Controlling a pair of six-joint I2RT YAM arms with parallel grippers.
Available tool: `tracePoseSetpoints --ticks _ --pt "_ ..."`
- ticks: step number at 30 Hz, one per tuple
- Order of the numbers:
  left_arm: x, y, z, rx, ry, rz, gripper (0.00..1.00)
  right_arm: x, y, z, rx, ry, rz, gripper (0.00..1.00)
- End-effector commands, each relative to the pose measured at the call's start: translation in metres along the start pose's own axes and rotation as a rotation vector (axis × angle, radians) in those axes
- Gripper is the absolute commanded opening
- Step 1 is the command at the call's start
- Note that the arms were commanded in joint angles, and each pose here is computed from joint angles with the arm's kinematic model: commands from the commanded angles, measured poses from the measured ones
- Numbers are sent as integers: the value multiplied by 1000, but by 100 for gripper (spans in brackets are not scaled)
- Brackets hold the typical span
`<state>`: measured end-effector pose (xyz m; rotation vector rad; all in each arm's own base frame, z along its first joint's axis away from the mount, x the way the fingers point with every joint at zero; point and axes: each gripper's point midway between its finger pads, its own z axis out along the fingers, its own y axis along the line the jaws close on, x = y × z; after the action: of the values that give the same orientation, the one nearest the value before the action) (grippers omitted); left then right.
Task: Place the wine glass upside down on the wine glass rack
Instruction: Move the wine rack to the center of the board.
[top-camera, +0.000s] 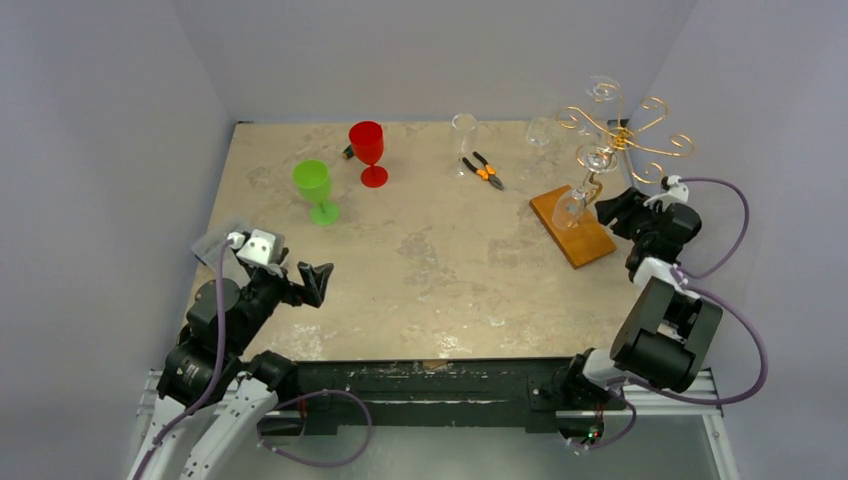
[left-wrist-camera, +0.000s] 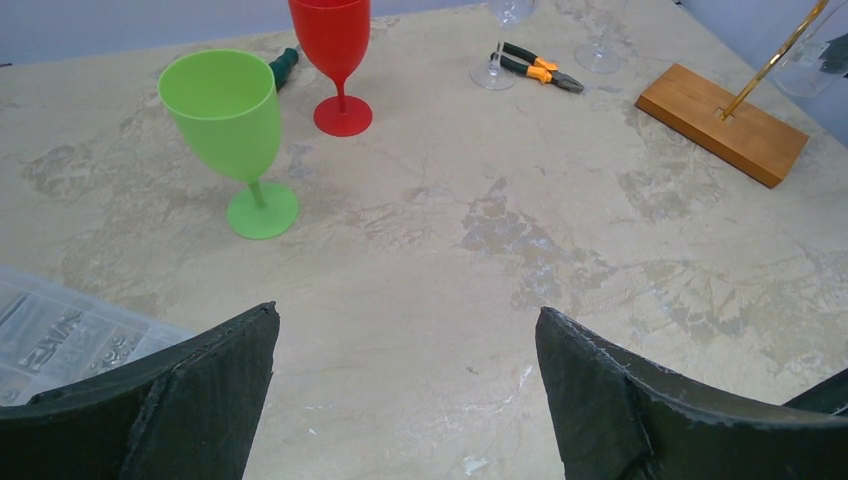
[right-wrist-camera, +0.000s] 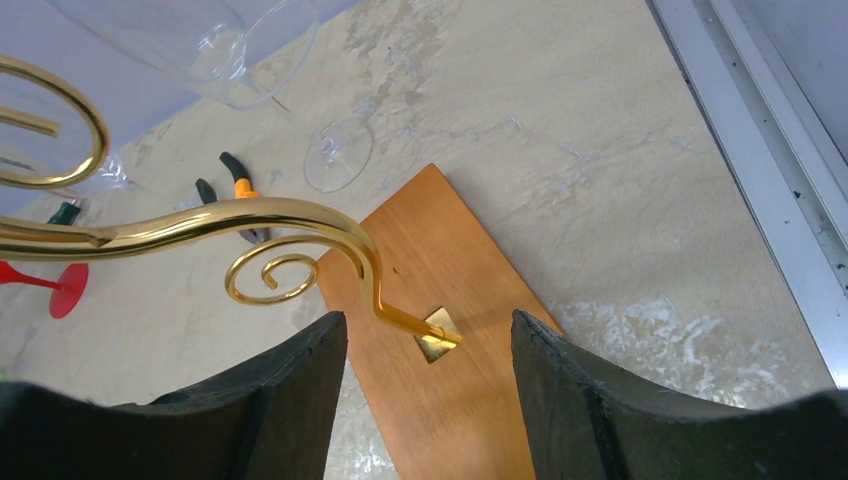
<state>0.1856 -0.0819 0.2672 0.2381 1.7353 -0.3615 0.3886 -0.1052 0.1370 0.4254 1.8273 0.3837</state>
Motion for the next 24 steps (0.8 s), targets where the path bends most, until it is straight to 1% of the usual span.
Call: tracePoseSetpoints --ticks 1,5,13,16,18,21,24 --pt "-11 -3 0 18 -49 -7 96 -13 13 -16 -36 4 4 60" --pt "-11 -4 -1 22 -55 -7 96 3 18 -30 -12 60 96 60" --pt "-13 -8 -3 43 -67 -12 96 25 15 -67 168 160 245 63" --pt "-14 -9 -4 49 -69 -13 96 20 22 -80 179 134 256 65" --pt "-14 -9 -4 52 -72 -13 96 22 26 -89 198 151 267 67" --pt "-14 -9 -5 50 -75 -14 96 19 29 -103 230 157 238 69" --pt "-14 -8 -5 46 -74 -14 96 22 36 -116 234 199 213 68"
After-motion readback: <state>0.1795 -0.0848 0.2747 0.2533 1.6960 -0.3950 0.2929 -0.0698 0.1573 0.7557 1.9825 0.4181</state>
